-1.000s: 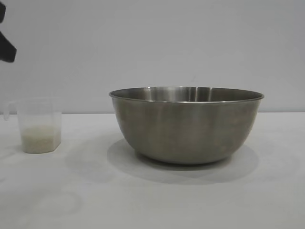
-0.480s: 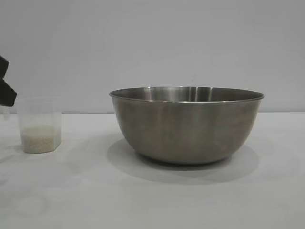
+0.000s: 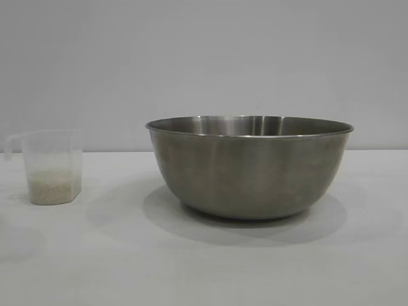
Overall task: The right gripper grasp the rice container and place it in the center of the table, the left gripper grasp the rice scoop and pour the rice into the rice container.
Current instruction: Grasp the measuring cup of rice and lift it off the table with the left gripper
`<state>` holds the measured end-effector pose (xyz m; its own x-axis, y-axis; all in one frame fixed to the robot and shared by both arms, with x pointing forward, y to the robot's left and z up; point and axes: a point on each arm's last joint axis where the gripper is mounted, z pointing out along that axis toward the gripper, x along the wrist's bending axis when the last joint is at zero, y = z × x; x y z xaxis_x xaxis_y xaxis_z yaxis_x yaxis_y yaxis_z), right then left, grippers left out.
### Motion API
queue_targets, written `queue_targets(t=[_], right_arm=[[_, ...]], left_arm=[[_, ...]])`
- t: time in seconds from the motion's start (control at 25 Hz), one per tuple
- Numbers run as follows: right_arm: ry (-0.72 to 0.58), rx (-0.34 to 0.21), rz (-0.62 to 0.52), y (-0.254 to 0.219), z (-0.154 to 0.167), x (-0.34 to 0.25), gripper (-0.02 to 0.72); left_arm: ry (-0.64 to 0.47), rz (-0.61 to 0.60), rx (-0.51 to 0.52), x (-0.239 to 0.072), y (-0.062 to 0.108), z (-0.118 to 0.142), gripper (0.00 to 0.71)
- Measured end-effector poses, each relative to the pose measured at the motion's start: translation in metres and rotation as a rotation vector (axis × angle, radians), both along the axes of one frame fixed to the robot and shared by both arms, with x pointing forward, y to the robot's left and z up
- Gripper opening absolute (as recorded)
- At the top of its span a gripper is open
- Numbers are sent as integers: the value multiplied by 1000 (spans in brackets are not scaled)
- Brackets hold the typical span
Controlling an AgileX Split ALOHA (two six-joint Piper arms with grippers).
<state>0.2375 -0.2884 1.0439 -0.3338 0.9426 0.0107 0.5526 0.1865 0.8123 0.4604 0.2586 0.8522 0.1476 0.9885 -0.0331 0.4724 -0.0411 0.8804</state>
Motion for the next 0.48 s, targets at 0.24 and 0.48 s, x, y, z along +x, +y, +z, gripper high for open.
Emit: queue_targets(t=[0.24,0.48], right_arm=[[0,0,0,0,0,0,323],[0,0,0,0,0,0,323]], left_arm=[[-27,-2,-5,14,-3,-2,238],[-49,-13,11,23,-5,-2,238]])
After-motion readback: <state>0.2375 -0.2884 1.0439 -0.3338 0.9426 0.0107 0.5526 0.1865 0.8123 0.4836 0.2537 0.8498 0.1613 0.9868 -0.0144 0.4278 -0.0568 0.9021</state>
